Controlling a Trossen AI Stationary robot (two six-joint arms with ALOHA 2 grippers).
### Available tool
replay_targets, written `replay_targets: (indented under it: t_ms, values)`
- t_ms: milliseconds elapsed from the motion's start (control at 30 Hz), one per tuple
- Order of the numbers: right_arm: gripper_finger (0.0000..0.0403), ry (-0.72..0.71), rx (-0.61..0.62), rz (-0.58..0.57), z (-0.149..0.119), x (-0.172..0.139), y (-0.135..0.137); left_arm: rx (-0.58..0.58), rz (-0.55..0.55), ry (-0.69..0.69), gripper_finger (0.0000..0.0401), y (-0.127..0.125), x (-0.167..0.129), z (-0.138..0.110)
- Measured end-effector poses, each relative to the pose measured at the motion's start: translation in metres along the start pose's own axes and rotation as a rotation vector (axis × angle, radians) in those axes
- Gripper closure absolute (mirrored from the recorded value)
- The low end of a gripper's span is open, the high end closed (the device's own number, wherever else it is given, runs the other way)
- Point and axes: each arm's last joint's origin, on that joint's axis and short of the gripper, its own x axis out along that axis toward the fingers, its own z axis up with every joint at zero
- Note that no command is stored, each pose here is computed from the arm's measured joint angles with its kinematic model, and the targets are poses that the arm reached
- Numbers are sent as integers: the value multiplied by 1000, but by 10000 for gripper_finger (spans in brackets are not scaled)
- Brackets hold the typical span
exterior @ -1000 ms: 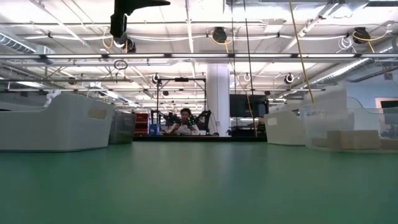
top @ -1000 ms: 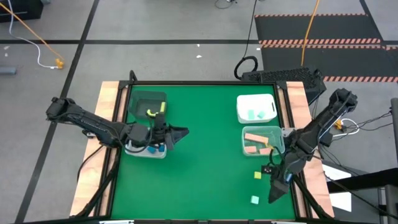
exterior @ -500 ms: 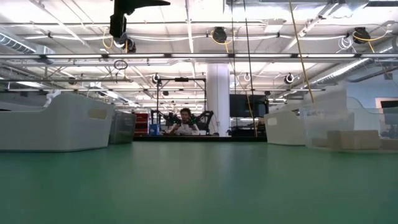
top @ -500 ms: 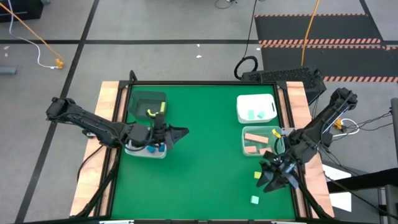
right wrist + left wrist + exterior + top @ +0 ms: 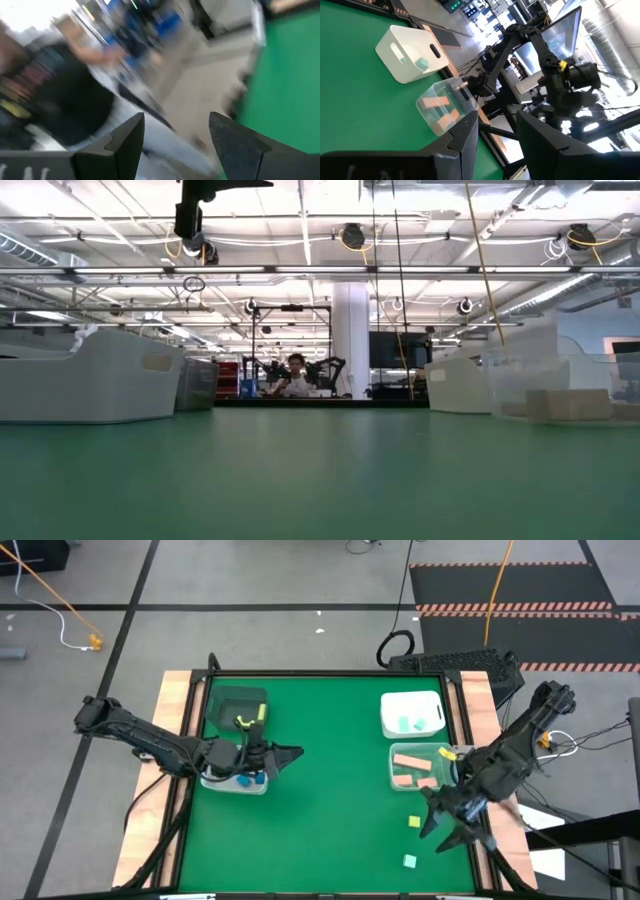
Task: Sort & place blocks by color
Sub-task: Put the white square block into the white bin
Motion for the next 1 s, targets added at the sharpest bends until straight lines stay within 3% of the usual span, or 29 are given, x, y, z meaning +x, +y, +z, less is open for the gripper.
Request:
replay_targets:
  t_ms: [167,333,567,767,1000]
  values:
    - [188,271,-139,-187,-18,4,-15,-25,-9,13,265,-2,-2,-3]
    - [188,391,-178,-256,-29,11,-23,-67,-17,27,265,-4,-4,-7]
    - [188,367,-177,-235,-29,24,-23,-68,6,-16,265,-6,-7,-9]
    - [188,286,-263,-161,-23,40,-19,-69,10,-22,265,-6,-7,-10]
    - [186,415,-395,-143,-33,45,-26,-98,11,-26,265,-6,-8,-10]
